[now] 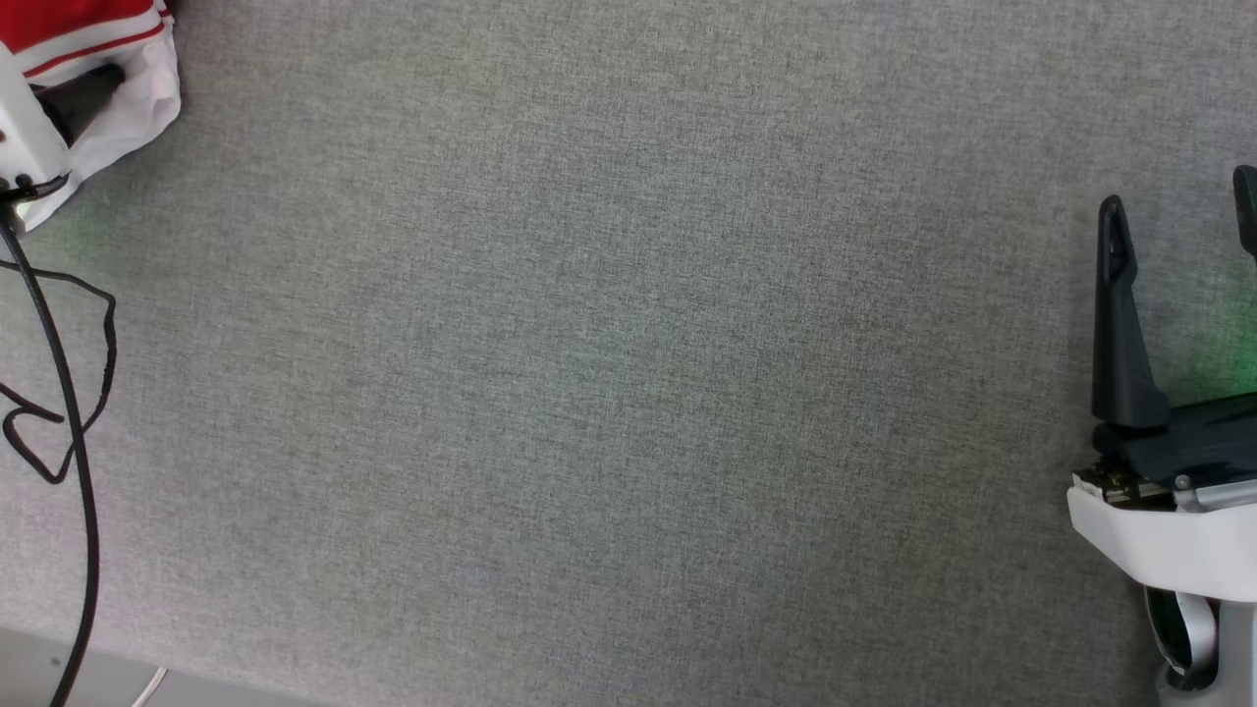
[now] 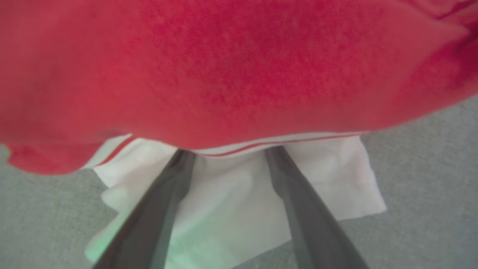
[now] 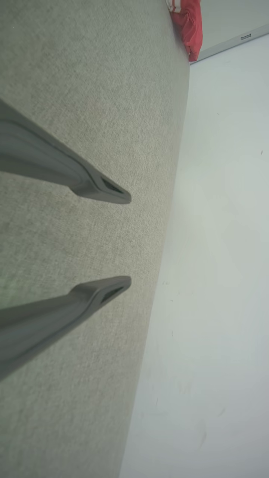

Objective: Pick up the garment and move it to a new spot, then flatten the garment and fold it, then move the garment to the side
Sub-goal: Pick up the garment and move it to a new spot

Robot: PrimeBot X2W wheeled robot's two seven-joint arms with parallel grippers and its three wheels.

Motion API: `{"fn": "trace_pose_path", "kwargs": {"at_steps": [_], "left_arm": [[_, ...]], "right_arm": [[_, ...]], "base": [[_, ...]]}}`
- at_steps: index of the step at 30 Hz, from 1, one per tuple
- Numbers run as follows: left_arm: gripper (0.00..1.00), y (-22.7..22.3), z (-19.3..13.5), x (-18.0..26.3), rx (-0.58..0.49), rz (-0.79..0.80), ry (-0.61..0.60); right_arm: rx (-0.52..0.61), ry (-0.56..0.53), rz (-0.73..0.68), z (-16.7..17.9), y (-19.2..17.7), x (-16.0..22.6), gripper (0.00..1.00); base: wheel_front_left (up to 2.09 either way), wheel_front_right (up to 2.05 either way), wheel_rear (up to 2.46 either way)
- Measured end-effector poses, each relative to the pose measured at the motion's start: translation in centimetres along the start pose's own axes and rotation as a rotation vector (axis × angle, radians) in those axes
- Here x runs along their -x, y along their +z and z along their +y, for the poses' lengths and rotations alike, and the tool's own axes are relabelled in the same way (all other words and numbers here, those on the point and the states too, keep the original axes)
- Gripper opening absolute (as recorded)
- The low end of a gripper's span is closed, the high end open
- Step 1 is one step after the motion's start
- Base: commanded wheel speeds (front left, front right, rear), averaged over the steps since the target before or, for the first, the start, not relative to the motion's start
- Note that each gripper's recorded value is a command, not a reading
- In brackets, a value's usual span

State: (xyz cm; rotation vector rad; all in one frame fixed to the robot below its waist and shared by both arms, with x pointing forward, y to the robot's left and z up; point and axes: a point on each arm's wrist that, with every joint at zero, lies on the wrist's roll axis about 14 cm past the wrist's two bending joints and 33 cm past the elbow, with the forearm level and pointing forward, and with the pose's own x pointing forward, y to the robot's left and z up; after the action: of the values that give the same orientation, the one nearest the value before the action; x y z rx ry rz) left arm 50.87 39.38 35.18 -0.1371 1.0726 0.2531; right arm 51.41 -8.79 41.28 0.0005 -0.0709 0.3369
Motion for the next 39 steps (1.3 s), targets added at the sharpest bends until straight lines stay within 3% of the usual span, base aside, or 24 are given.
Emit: {"fn": "trace_pose_path", "kwargs": {"at_steps": [1, 9, 19, 26, 39], "left_arm": [[0.00, 0.0, -0.1, 0.0, -0.002, 0.001, -0.002], [0.00, 1.3, -0.8, 1.8, -0.091, -0.094, -0.012], [0.00, 6.3, -4.8, 9.7, -0.347, -0.341, -0.094], [0.00, 6.1, -11.4, 14.6, -0.566, -0.427, -0.223], [0.00, -1.8, -32.9, 18.8, -1.017, -0.491, -0.721]], "right_arm": [[0.001, -0.002, -0.001, -0.1, 0.0, 0.0, 1.00], [-0.016, 0.003, -0.030, 0.4, 1.7, -0.1, 1.00], [-0.051, 0.004, -0.104, 1.6, 6.5, 0.5, 1.00], [-0.050, -0.015, -0.179, 1.3, 10.6, 1.6, 1.00], [-0.045, -0.182, -0.219, -4.2, 13.5, 5.6, 1.00]], "base": [[0.00, 0.00, 0.00], [0.00, 0.00, 0.00], [0.00, 0.00, 0.00], [0.00, 0.00, 0.00], [0.00, 0.00, 0.00]]}}
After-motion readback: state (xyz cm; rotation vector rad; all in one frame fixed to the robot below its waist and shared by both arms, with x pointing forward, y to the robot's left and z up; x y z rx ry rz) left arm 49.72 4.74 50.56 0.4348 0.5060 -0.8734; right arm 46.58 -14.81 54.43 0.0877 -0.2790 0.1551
